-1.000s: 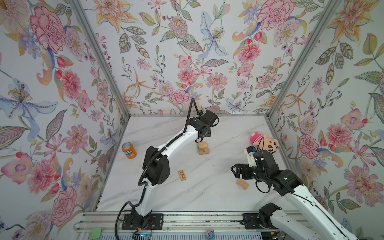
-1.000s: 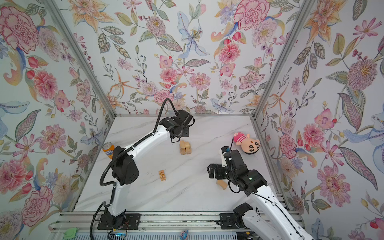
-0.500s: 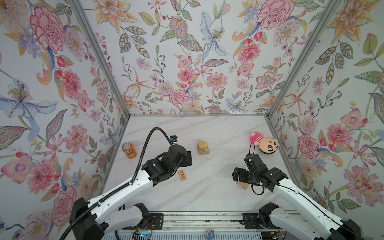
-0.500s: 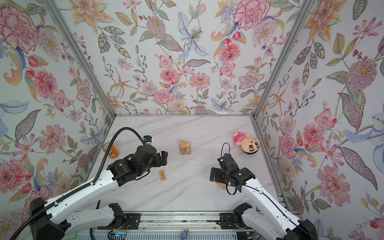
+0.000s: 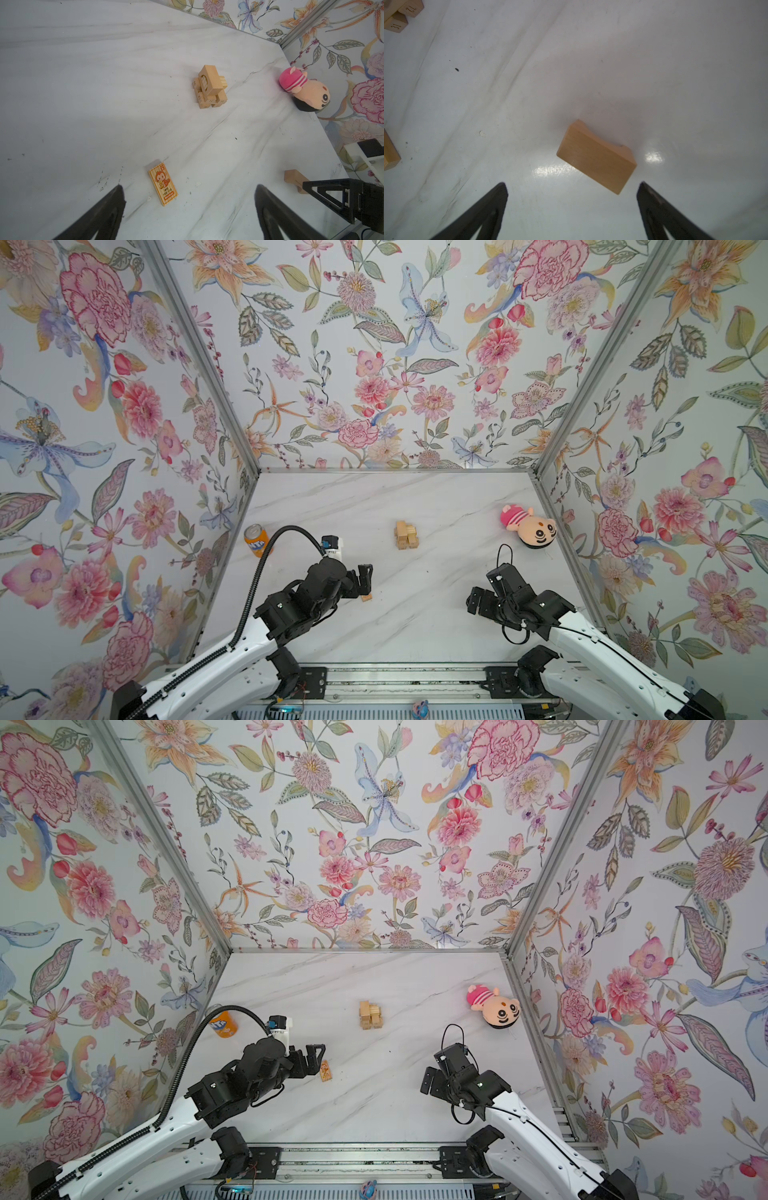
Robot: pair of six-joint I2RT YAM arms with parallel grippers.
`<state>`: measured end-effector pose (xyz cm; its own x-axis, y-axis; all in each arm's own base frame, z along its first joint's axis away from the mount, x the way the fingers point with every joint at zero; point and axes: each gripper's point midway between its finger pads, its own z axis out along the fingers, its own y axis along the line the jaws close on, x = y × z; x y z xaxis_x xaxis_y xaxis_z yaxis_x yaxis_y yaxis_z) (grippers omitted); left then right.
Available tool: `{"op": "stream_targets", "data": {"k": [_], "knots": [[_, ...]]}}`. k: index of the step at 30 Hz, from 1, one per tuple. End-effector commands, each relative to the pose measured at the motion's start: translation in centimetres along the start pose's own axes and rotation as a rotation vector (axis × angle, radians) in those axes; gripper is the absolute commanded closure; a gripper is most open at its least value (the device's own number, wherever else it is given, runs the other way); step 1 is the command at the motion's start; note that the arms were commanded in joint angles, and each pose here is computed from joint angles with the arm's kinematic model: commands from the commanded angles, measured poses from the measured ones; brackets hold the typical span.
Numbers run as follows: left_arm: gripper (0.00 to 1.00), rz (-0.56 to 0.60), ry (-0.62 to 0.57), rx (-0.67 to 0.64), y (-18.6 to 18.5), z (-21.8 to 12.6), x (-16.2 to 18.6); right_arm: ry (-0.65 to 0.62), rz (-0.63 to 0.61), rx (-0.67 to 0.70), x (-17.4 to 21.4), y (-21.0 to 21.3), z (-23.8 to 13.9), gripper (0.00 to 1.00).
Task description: Build the wood block tower
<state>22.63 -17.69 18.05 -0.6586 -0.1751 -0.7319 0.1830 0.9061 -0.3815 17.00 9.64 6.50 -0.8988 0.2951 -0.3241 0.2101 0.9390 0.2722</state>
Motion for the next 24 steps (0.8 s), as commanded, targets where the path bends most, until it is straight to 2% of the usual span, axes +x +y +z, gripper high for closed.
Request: {"op": "stream_targets", "data": {"k": [1, 10, 24], "knots": [[0.01, 0.015, 0.007, 0.026, -0.9, 0.7, 0.1, -0.005, 0.026, -0.013, 0.2, 0.1, 0.0, 0.01], [0.01, 0.066, 0.025, 0.017, -2.4, 3.1, -1.2, 0.005, 0.025, 0.035, 0.1, -0.6, 0.5, 0.01], [0.01, 0.083, 0.064, 0.002, -2.0, 5.7, -1.9, 0.032, 0.024, -0.07, 0.3, 2.1, 1.0, 0.01]]}}
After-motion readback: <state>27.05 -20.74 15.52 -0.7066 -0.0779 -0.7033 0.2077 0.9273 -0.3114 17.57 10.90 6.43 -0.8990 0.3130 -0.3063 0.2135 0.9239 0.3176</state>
